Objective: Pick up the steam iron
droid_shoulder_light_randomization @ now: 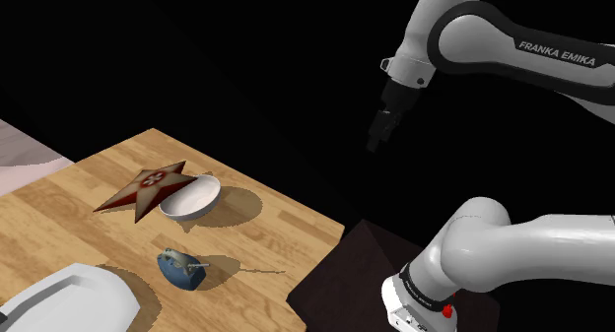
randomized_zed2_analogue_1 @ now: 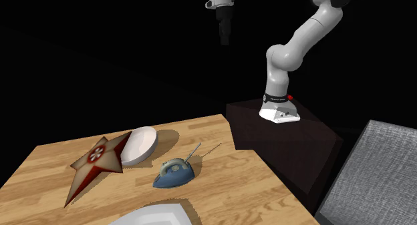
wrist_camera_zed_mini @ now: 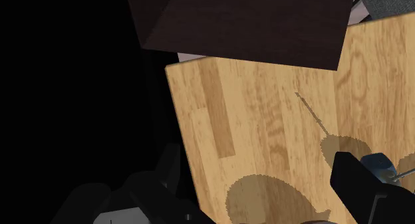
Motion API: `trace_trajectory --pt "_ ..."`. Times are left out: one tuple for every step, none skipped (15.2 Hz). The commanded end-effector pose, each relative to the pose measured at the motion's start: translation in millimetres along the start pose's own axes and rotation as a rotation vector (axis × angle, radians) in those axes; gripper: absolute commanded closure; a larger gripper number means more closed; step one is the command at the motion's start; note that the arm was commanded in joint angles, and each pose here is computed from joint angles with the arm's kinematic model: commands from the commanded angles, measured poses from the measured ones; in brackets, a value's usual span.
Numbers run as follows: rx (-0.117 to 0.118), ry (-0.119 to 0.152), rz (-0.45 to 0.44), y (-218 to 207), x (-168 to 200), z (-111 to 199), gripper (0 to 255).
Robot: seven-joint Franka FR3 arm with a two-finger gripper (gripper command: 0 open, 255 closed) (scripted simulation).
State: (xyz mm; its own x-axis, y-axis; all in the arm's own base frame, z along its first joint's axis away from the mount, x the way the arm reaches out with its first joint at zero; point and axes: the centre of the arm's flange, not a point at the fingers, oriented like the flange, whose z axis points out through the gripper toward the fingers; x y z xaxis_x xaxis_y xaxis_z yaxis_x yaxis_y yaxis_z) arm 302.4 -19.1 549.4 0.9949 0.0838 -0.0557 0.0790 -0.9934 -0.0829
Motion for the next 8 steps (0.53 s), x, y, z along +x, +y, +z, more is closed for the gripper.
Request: trace_trajectory --pt "0.0 0.0 0.0 0 0 0 0" --pt "0.0 0.005 -0.005 -8 5 8 0" --pt "-0.001 0.01 -0.009 -17 10 17 0" --pt "-0.001 0.015 -0.014 -25 15 25 0" --pt "-0.001 0.02 -0.019 -34 21 33 0" --pt "-0.002 0.025 -0.023 -42 26 41 0" --pt "-0.002 0.03 -0.028 -51 31 49 0" --pt "-0.002 0.035 -0.033 -60 36 58 0"
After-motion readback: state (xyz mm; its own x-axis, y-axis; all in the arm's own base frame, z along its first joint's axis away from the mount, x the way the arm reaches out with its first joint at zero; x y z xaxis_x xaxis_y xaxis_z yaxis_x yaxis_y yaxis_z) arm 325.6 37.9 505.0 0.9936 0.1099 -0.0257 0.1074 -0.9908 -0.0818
